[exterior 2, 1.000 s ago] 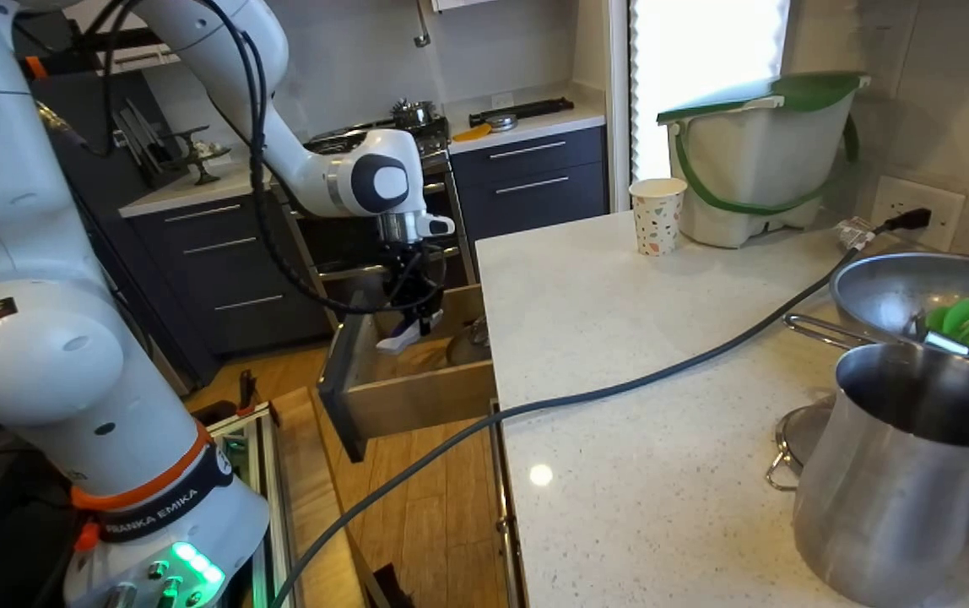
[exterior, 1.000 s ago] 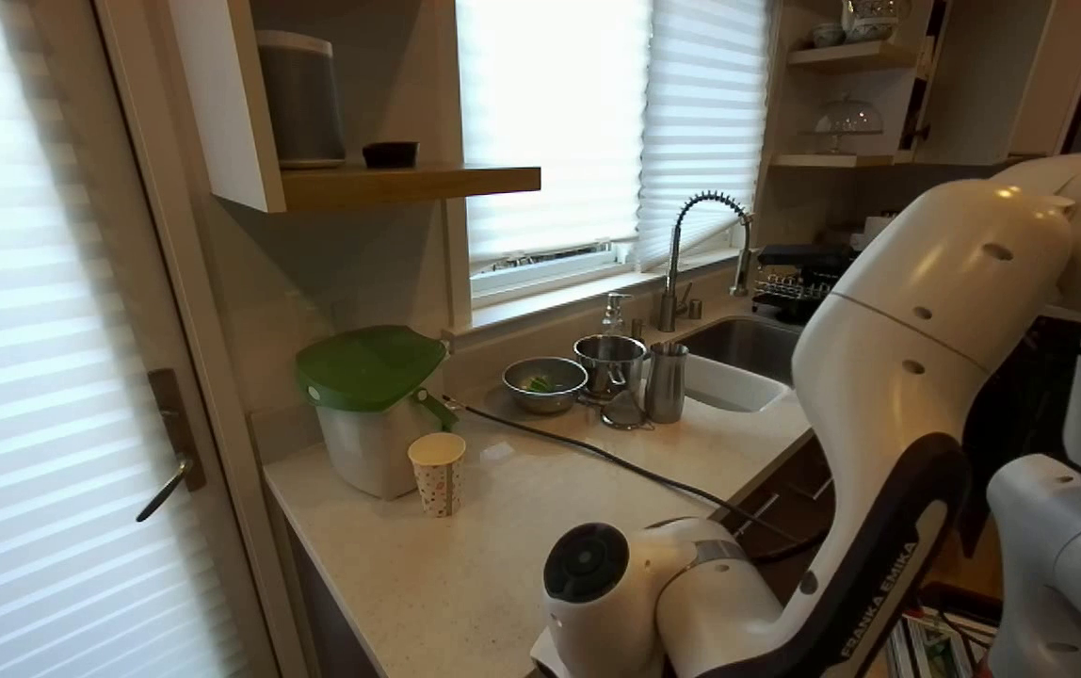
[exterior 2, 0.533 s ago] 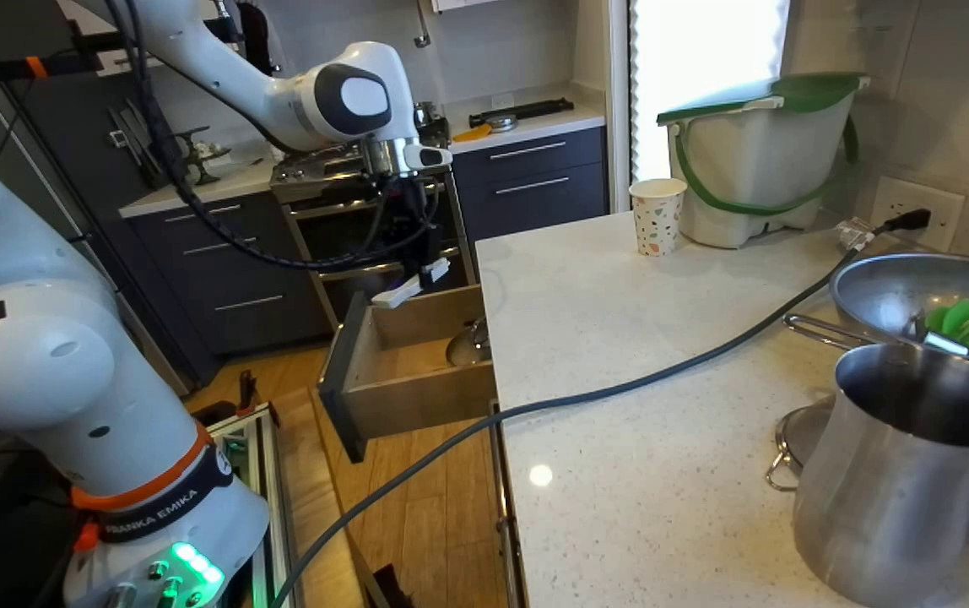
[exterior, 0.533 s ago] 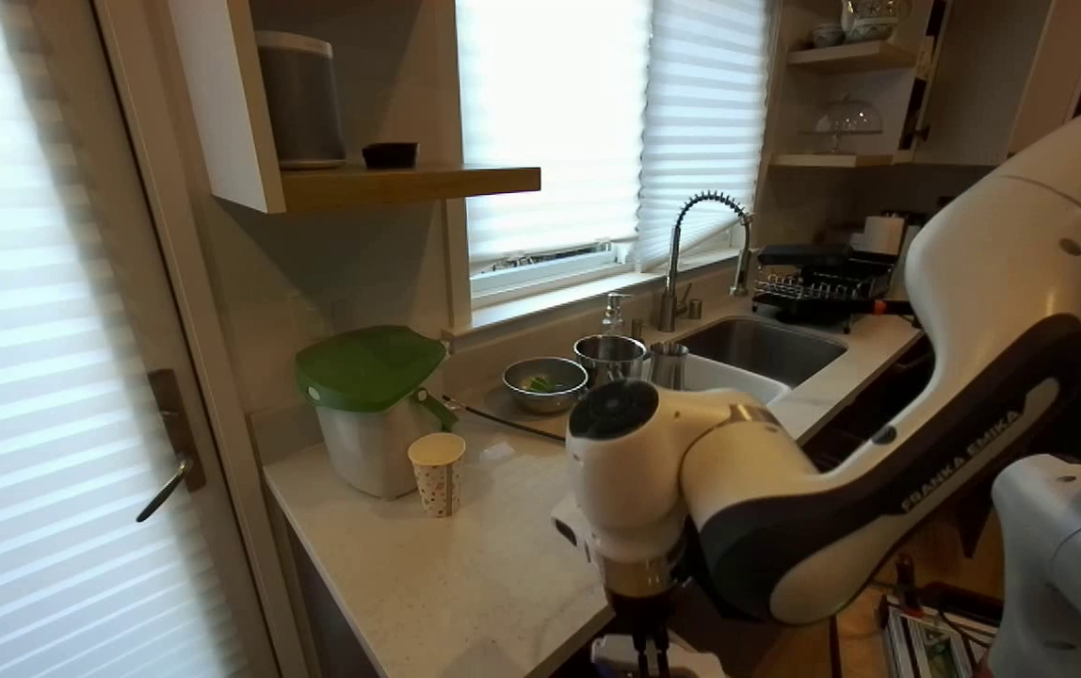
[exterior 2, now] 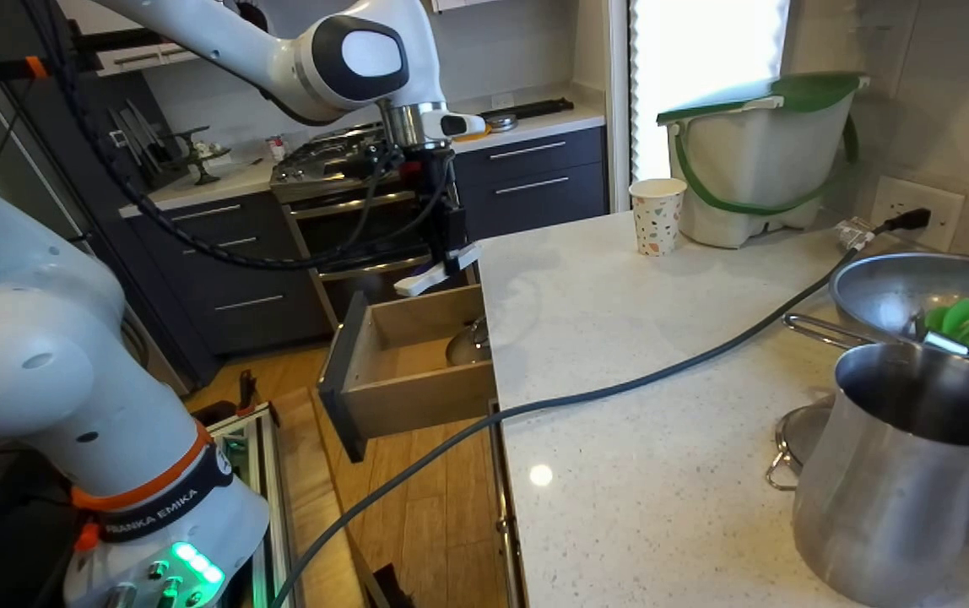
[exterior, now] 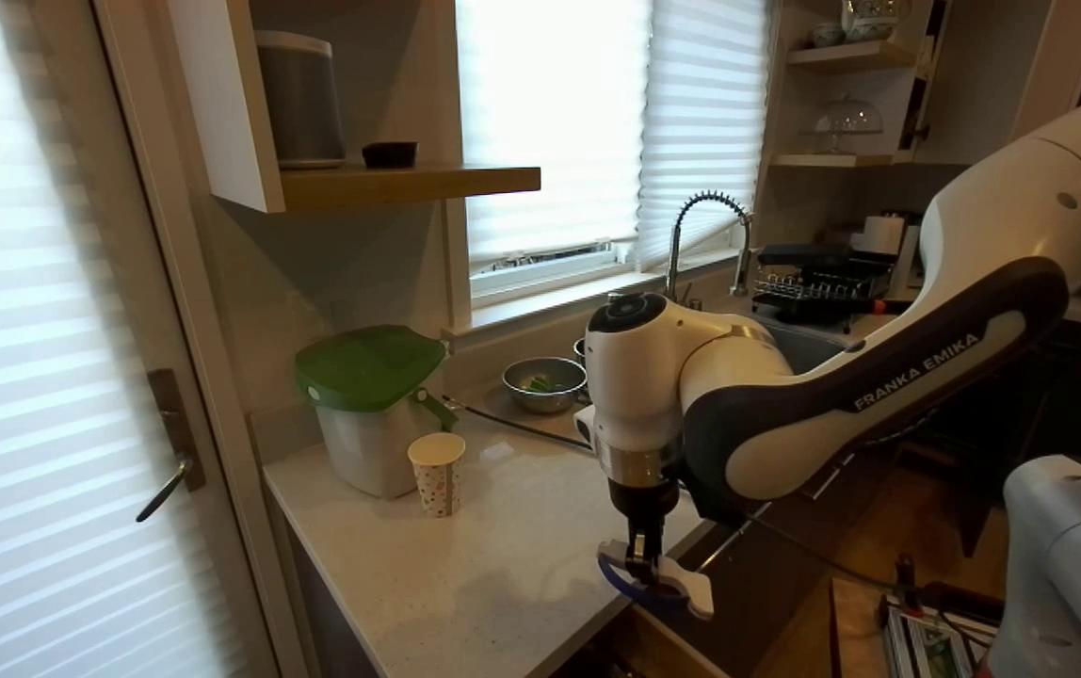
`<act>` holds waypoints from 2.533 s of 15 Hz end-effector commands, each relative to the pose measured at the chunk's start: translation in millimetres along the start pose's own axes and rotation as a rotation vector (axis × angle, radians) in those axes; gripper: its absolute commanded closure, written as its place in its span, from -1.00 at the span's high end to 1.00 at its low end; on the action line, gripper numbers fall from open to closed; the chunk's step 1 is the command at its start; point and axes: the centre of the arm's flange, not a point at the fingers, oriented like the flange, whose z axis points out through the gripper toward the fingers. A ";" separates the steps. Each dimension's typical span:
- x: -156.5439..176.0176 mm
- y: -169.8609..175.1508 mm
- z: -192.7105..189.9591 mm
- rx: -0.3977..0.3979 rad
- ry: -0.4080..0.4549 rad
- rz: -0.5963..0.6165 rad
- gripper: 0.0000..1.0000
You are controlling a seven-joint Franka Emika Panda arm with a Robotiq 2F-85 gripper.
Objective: Remove the white and blue object from the open drawer and put it on the cupboard
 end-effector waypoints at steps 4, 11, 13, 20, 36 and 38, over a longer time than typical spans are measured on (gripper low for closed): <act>9.4 7.2 0.0 0.001 0.005 0.041 -0.80; 65.9 88.4 8.6 0.064 0.065 0.289 -0.80; 77.3 103.0 20.9 0.083 0.079 0.352 -0.80; 96.2 103.1 62.4 0.173 0.031 0.438 -0.80; 32.1 111.1 -110.3 0.098 0.207 0.479 1.00; 25.5 110.3 -127.7 0.083 0.246 0.471 1.00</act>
